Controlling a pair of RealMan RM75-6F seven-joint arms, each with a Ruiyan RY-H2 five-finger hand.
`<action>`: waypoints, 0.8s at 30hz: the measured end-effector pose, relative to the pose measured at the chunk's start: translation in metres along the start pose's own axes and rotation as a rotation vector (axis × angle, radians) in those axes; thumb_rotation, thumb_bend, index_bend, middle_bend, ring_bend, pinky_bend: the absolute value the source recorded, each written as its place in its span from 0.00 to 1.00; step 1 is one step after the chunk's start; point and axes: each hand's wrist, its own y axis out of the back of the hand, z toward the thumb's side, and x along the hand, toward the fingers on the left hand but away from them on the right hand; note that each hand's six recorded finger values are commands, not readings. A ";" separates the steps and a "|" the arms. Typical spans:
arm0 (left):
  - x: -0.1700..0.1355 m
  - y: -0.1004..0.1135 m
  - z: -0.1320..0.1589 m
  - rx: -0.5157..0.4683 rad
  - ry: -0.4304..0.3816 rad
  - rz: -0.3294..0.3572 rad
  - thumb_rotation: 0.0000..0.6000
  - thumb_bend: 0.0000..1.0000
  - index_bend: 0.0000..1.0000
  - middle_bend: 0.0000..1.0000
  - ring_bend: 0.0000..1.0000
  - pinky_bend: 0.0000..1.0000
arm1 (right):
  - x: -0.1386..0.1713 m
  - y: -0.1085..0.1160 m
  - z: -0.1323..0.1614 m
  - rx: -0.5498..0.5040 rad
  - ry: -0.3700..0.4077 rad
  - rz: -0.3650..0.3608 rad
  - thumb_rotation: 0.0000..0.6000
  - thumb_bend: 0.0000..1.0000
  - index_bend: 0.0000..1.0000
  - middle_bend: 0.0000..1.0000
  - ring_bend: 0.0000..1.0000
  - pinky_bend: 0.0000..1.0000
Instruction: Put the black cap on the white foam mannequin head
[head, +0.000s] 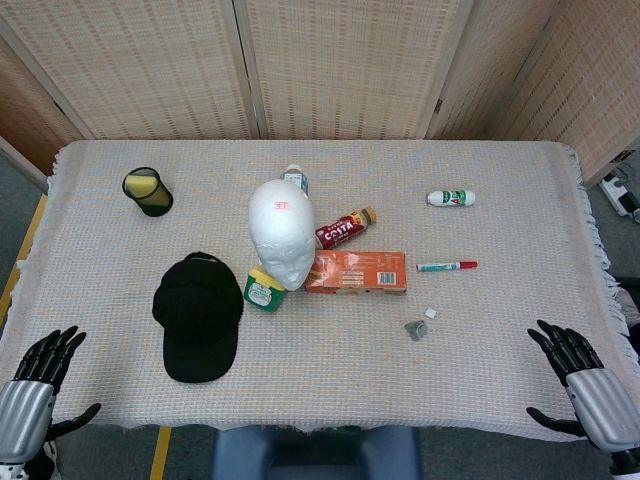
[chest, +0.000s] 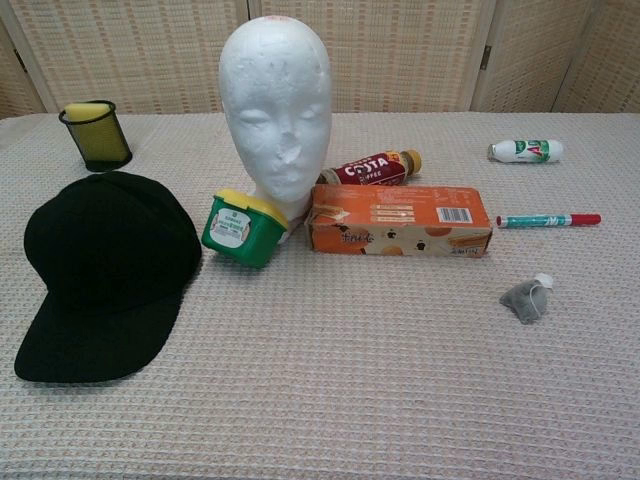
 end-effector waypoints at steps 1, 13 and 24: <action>0.000 -0.001 0.000 0.002 -0.002 -0.004 1.00 0.11 0.10 0.09 0.00 0.14 | -0.001 -0.001 0.000 0.003 -0.001 0.000 1.00 0.04 0.00 0.00 0.00 0.00; -0.006 -0.031 0.036 -0.082 -0.126 0.019 1.00 0.09 0.32 0.57 0.36 0.55 | -0.004 -0.001 -0.007 0.011 -0.042 0.002 1.00 0.04 0.00 0.00 0.00 0.00; 0.004 -0.108 0.061 -0.145 -0.279 0.066 1.00 0.13 0.52 1.00 0.91 0.92 | -0.003 0.001 -0.014 0.042 -0.092 -0.001 1.00 0.04 0.00 0.00 0.00 0.00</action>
